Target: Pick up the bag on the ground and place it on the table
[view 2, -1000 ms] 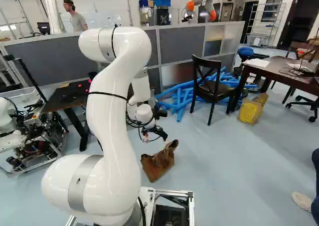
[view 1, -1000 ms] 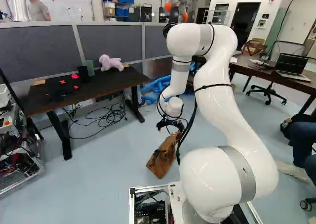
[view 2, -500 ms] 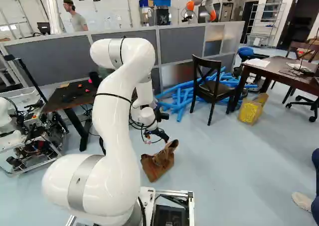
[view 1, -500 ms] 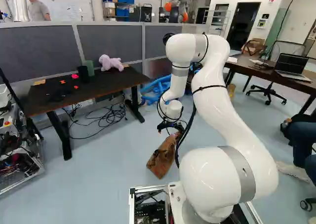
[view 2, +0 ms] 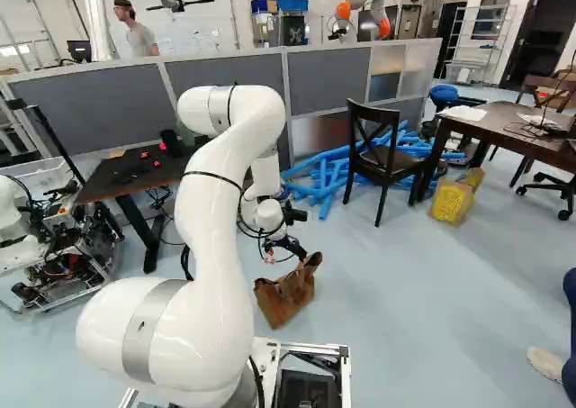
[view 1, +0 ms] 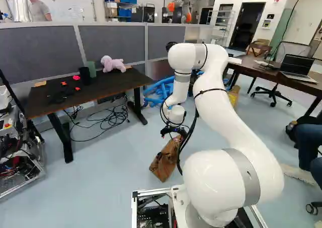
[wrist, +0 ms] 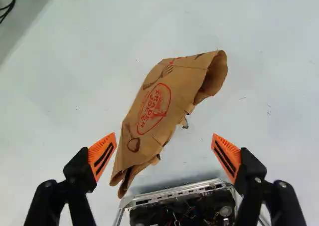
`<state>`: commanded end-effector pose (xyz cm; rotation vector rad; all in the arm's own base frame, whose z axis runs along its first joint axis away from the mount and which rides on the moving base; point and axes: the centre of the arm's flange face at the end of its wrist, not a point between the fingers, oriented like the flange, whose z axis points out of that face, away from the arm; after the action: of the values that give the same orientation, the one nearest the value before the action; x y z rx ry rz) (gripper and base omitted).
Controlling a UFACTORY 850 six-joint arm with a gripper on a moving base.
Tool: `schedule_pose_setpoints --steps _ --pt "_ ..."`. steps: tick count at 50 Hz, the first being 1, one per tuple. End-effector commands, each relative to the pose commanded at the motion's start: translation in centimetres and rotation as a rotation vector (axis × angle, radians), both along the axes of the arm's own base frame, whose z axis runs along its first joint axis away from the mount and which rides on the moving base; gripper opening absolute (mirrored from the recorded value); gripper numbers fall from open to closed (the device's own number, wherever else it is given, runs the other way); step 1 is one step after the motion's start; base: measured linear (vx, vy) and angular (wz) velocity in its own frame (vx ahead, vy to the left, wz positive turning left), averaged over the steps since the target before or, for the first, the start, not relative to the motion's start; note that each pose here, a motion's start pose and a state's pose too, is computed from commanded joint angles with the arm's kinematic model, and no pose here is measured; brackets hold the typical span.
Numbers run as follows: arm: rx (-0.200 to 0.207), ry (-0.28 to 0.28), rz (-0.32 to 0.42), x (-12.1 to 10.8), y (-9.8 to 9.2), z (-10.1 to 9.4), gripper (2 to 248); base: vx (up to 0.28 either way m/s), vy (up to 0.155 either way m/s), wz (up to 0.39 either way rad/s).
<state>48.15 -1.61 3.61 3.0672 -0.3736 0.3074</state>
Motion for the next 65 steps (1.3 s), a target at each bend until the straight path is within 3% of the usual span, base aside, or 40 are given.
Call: schedule_pose_setpoints --steps 12,40,65 --pt "0.016 0.007 -0.086 0.2 0.0 -1.8 247 0.0 0.0 0.0" --pt "0.061 0.023 -0.417 0.6 -0.1 -6.0 247 0.0 0.0 0.0" --pt "0.064 0.105 -0.49 0.3 0.0 -9.8 247 0.0 0.0 0.0"
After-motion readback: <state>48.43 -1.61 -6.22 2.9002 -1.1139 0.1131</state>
